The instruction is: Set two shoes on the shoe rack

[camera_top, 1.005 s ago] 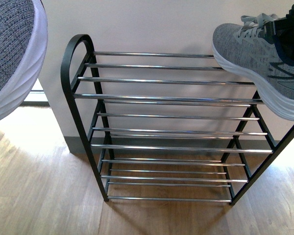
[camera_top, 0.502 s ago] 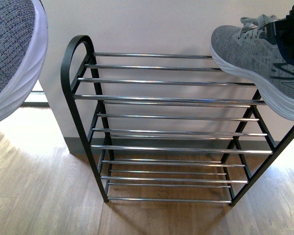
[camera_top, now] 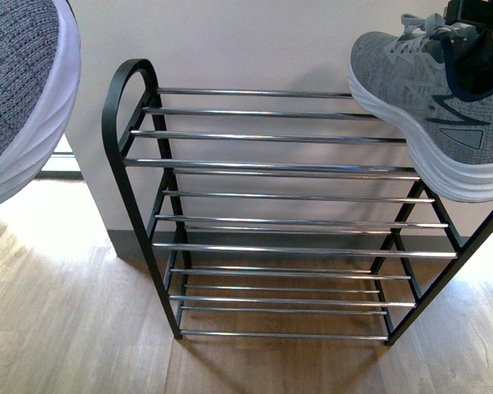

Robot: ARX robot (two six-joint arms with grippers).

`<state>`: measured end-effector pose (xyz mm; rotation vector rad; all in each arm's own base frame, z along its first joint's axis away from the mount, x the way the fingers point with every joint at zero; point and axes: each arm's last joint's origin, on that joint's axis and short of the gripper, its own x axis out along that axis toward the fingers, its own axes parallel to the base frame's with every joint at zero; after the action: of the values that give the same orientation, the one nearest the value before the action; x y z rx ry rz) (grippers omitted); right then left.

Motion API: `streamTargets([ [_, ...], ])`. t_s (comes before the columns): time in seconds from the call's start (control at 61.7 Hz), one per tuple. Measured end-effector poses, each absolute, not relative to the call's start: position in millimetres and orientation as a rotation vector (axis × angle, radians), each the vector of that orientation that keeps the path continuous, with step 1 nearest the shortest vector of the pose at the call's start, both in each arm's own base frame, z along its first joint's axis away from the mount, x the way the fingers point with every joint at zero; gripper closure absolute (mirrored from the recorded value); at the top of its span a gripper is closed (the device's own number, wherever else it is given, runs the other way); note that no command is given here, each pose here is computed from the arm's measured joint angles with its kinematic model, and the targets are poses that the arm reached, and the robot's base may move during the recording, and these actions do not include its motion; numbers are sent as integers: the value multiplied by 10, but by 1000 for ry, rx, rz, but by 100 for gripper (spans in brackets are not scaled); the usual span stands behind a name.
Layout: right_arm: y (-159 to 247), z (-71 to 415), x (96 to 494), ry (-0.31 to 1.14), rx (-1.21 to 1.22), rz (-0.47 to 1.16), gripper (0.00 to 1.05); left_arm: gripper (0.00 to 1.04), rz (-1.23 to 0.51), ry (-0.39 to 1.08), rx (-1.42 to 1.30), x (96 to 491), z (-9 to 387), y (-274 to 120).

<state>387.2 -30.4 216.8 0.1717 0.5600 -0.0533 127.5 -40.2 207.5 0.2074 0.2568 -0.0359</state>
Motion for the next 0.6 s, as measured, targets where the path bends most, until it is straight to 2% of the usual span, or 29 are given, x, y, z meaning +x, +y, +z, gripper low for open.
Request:
streamTargets([
  [0.599,-310,2165,3872,561,179,-57,103,103,-36,257,207,1275,2075,-402],
])
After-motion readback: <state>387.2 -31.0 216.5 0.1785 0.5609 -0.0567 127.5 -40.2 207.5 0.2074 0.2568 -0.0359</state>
